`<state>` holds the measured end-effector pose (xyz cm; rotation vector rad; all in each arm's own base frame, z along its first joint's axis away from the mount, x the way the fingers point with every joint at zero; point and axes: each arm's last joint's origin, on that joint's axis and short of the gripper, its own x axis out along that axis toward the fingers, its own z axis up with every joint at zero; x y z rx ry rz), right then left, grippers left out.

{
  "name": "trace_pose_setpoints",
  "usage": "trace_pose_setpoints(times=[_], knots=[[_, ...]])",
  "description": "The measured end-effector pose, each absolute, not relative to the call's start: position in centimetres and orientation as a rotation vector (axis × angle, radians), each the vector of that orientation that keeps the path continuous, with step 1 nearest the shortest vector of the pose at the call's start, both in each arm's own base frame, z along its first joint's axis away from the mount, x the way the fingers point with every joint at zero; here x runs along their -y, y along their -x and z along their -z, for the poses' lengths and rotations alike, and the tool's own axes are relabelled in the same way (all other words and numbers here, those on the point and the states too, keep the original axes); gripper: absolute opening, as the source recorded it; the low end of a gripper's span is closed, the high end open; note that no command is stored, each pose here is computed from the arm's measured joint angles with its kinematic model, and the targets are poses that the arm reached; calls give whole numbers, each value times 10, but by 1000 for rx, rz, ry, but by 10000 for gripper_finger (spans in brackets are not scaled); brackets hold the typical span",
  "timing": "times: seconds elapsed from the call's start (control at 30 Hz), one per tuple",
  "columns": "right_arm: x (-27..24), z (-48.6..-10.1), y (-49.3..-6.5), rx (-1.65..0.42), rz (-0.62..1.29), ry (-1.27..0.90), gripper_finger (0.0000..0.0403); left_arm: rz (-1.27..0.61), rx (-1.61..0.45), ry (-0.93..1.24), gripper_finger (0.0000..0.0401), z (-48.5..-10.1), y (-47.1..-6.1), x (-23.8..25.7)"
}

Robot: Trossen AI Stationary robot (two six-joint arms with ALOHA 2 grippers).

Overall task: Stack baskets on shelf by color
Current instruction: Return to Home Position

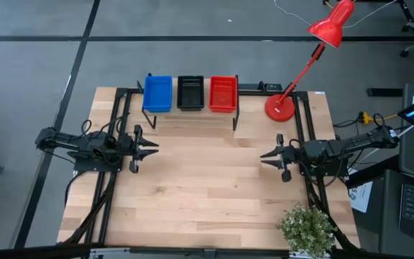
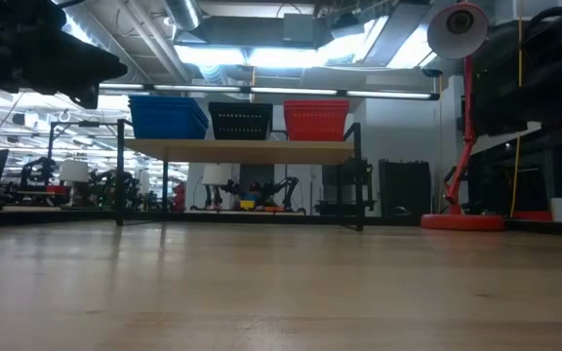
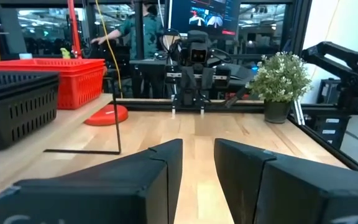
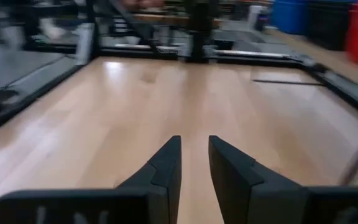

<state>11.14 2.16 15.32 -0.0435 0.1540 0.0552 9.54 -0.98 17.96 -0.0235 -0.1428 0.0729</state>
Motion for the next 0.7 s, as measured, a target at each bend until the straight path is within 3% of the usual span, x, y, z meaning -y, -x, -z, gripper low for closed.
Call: trace_pose_setpoints(times=[0.17,0.5,0.7], knots=[[-26,-153,-111,-150,-195,66,81,-73,142,20,86,-180,-95,10],[-25,-159,-112,-105,-178,-41,81,-74,142,20,86,-179,-95,10],[-24,-174,-107,58,-182,-101,81,-74,141,19,86,-179,-95,10]])
